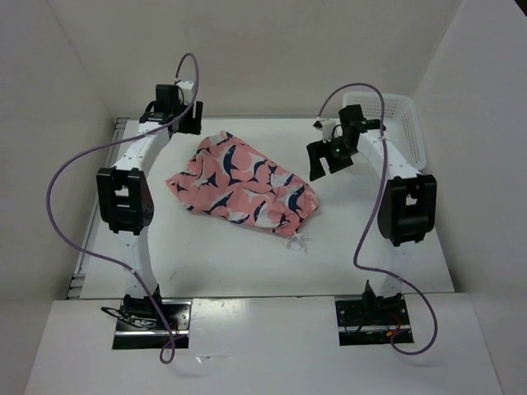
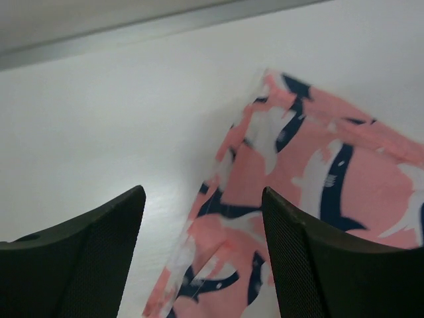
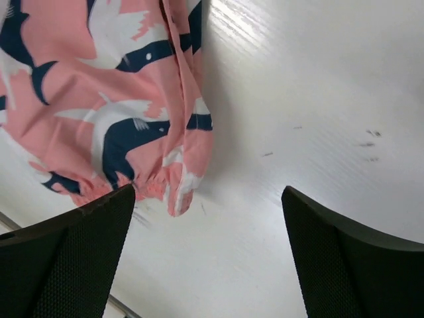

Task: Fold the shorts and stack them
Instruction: Fold the shorts

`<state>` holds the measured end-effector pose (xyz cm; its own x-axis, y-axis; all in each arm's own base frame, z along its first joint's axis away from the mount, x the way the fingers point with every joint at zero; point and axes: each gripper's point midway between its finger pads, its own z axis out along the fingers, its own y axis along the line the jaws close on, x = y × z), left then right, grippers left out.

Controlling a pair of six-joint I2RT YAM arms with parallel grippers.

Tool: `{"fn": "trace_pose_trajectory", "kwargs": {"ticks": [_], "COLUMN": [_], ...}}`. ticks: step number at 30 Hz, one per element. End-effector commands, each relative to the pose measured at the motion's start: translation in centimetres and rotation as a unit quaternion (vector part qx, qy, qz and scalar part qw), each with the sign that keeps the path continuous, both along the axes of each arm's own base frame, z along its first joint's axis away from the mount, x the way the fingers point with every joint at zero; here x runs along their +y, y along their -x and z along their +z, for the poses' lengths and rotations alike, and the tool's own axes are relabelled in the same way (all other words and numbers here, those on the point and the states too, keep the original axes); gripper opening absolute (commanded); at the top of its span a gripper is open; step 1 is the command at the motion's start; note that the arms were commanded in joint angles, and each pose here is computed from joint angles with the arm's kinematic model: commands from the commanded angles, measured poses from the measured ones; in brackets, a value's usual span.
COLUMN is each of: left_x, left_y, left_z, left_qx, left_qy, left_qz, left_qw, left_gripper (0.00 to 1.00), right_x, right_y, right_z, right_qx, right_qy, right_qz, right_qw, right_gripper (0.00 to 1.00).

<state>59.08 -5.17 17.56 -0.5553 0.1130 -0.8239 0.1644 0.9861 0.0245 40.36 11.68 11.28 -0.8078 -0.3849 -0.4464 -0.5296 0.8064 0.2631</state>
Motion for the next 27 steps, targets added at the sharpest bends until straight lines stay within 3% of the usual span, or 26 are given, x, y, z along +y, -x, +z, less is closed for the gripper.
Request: {"fn": "trace_pose_trajectory", "kwargs": {"ticks": [1,2,7,12,13,16,17,20,21,24,27], "left_x": [3.9,4.2,4.2,4.7,4.7,4.5,4.5,4.9,5.6,7.6,10.4], "left_y": [4.0,6.4,9.0,9.9,10.3,11.4,12.3,13.8,13.9,14.7,15.7], "left_z": [-1.1,-5.2,-10.5,-13.8,-14.3,-15.3,-15.5,-15.8,-15.1,-13.3,-11.2], "left_qx": [0.050,0.102,0.156,0.180,0.188,0.206,0.215,0.229,0.222,0.212,0.202], "left_qy": [-0.003,-0.010,-0.013,-0.023,-0.023,-0.020,-0.021,-0.030,-0.032,-0.037,-0.045], "left_qz": [0.031,0.037,0.036,0.045,0.045,0.041,0.041,0.047,0.058,0.084,0.121], "left_qw": [0.998,0.994,0.987,0.982,0.981,0.977,0.975,0.972,0.973,0.973,0.971], "left_gripper": [0.79,0.79,0.79,0.73,0.60,0.42,0.30,0.01,0.00,0.00,0.00], "right_x": [2.8,3.8,11.7,12.6,12.4,11.4,11.2,10.1,9.6,8.3,7.1], "right_y": [1.9,3.5,8.5,7.3,7.0,7.4,7.3,7.9,7.7,6.0,4.3], "right_z": [5.8,3.8,1.2,-2.7,-3.8,-6.6,-7.2,-9.8,-10.4,-10.5,-9.7], "right_qx": [-0.067,-0.052,-0.107,-0.105,-0.106,-0.091,-0.094,-0.079,-0.080,-0.111,-0.141], "right_qy": [-0.037,-0.027,0.022,0.030,0.045,0.088,0.105,0.158,0.171,0.212,0.244], "right_qz": [-0.028,-0.017,0.100,0.098,0.109,0.123,0.131,0.142,0.138,0.104,0.099], "right_qw": [0.997,0.998,0.989,0.989,0.987,0.984,0.981,0.974,0.972,0.965,0.954], "right_gripper": [0.94,0.89,0.79,0.76,0.76,0.75,0.75,0.65,0.48,0.24,0.22]}}
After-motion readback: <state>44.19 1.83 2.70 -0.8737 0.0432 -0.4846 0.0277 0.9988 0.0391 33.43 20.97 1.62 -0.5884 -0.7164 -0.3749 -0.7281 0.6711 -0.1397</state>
